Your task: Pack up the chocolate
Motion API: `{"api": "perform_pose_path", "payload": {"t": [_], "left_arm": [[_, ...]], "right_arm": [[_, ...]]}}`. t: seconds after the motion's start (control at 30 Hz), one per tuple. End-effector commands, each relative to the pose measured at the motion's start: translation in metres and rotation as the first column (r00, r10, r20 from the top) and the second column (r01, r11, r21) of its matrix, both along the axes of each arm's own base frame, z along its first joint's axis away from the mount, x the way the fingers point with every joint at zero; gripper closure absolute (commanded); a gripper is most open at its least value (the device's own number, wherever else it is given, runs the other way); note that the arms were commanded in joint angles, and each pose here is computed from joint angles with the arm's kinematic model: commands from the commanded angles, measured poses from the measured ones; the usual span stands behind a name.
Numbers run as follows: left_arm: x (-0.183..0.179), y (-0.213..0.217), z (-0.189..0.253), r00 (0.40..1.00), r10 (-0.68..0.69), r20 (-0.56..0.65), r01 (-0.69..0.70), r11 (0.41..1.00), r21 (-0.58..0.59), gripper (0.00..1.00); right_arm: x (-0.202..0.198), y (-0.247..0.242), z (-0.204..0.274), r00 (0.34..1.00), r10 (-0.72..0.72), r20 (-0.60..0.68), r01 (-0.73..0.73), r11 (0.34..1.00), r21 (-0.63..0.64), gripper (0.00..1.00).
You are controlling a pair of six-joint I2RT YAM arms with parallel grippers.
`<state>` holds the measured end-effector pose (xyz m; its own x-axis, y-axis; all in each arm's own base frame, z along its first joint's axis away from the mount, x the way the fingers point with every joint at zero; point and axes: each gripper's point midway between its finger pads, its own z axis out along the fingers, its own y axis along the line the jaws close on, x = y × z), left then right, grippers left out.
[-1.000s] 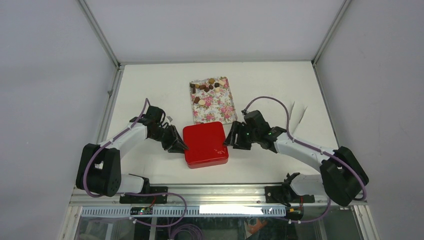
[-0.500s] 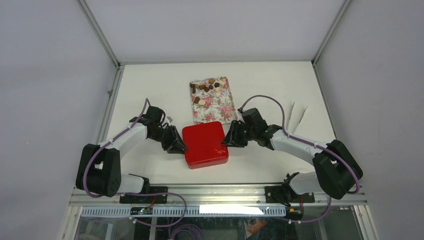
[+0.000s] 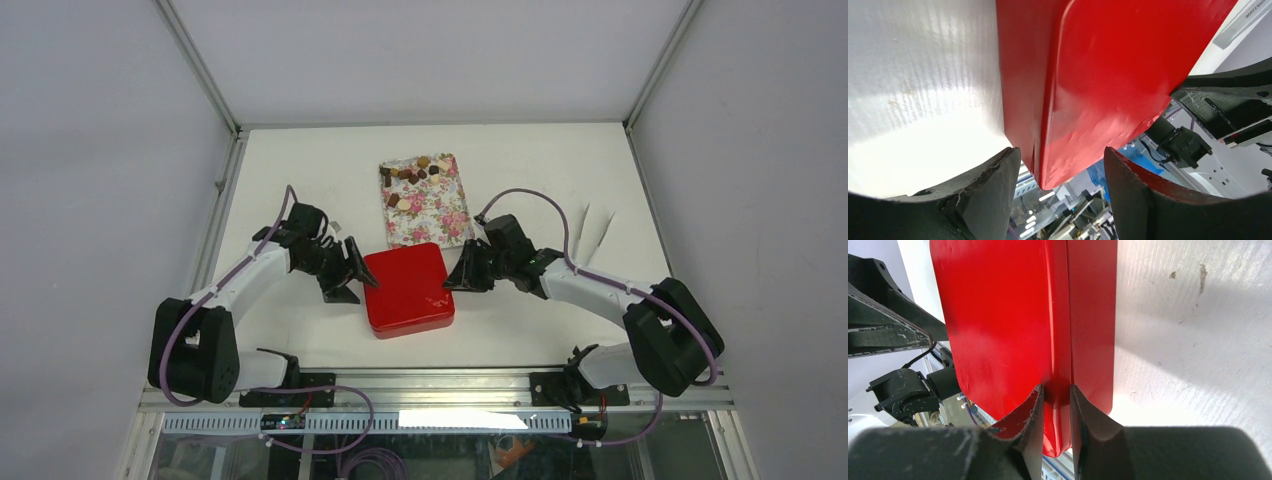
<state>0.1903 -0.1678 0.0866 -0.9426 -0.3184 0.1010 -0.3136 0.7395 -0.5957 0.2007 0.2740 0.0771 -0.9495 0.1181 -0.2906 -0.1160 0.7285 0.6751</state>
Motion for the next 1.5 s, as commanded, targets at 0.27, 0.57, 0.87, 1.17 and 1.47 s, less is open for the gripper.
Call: {"api": "perform_pose_path", "payload": {"t": [0.27, 0.57, 0.87, 1.17, 1.47], "left_arm": [[0.072, 0.025, 0.031, 0.952, 0.14, 0.272, -0.184, 0.972, 0.144, 0.38], [0.096, 0.002, 0.015, 0.967, 0.098, 0.234, -0.111, 0.993, 0.04, 0.41], [0.103, -0.002, 0.008, 0.968, 0.08, 0.24, -0.083, 0.997, 0.0, 0.46], [0.096, -0.007, 0.018, 0.965, 0.06, 0.257, -0.05, 0.998, -0.042, 0.6], [0.082, -0.016, 0.039, 0.963, 0.049, 0.266, -0.015, 0.992, -0.125, 0.63]], "right_arm": [[0.001, -0.002, -0.01, 0.999, 0.037, 0.015, -0.036, 0.999, -0.04, 0.83], [-0.001, 0.0, -0.012, 0.999, 0.053, 0.009, -0.052, 0.998, -0.035, 0.83], [-0.002, 0.002, -0.011, 0.997, 0.074, 0.002, -0.074, 0.997, -0.034, 0.83], [-0.002, 0.002, -0.012, 0.997, 0.081, 0.001, -0.081, 0.996, -0.039, 0.84], [-0.003, 0.002, -0.002, 0.995, 0.096, 0.019, -0.096, 0.995, -0.033, 0.84]]}}
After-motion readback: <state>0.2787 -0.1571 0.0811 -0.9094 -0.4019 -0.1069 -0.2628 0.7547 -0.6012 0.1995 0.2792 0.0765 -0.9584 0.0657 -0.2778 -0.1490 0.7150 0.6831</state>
